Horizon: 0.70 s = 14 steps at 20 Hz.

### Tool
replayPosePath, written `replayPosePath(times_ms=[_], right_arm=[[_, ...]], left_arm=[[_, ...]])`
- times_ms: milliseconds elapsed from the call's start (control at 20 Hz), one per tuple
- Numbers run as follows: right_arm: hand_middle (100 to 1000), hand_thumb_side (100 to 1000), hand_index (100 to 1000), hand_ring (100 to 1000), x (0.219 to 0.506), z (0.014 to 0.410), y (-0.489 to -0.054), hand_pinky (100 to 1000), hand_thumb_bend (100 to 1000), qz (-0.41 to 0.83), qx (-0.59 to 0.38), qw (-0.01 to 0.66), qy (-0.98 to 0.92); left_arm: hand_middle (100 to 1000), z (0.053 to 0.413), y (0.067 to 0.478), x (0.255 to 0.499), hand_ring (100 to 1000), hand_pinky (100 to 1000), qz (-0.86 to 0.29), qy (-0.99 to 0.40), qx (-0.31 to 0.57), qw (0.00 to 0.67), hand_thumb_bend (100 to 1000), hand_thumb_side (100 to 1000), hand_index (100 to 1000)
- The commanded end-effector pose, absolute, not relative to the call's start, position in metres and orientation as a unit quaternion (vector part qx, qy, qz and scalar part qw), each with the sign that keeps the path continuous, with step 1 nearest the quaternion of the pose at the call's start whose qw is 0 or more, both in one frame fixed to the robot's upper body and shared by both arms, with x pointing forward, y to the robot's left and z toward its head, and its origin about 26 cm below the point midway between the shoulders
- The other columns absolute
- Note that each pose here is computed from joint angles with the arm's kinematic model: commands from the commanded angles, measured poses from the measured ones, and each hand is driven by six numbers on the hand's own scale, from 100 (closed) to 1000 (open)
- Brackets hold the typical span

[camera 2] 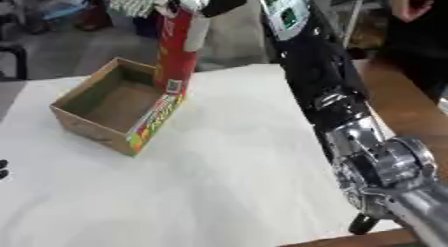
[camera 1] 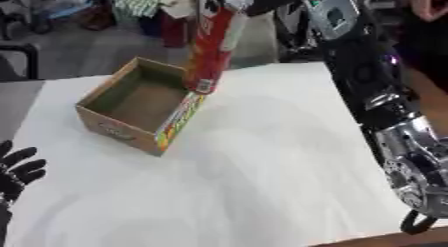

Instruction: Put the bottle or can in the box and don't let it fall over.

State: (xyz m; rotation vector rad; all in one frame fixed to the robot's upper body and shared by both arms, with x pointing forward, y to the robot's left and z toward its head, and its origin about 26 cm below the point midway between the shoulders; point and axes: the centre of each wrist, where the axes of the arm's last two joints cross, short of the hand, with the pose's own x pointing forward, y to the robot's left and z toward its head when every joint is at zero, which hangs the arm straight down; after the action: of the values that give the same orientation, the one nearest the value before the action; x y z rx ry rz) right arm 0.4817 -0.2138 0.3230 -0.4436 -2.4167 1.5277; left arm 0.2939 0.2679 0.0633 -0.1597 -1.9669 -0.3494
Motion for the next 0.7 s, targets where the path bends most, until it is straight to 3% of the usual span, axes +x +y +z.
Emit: replayPosePath(times_ms=[50,500,700], right_arm=[[273,100,405,236,0.474,0.341,-0.202,100,100,0.486,-0.132,0.072,-0.861],[268,100,416,293,0.485,0.299,-0.185,100,100,0.46,-0.103,0.092,-0.877],[323,100,458,371,0.49,0.29,-0.197,100,100,0.457,-0.129,0.107,-0.874]], left_arm=[[816,0.072,0.261,0.298,803,848,-0.155,-0.834,-0.083,0.523,309,1000,1000],[816,0.088,0.236,0.311,803,848,-0.182,-0.841,-0.133,0.491,311,1000,1000],[815,0.094,0.228,0.316,803,848,-0.189,-0.844,-0.148,0.48,312,1000,1000]])
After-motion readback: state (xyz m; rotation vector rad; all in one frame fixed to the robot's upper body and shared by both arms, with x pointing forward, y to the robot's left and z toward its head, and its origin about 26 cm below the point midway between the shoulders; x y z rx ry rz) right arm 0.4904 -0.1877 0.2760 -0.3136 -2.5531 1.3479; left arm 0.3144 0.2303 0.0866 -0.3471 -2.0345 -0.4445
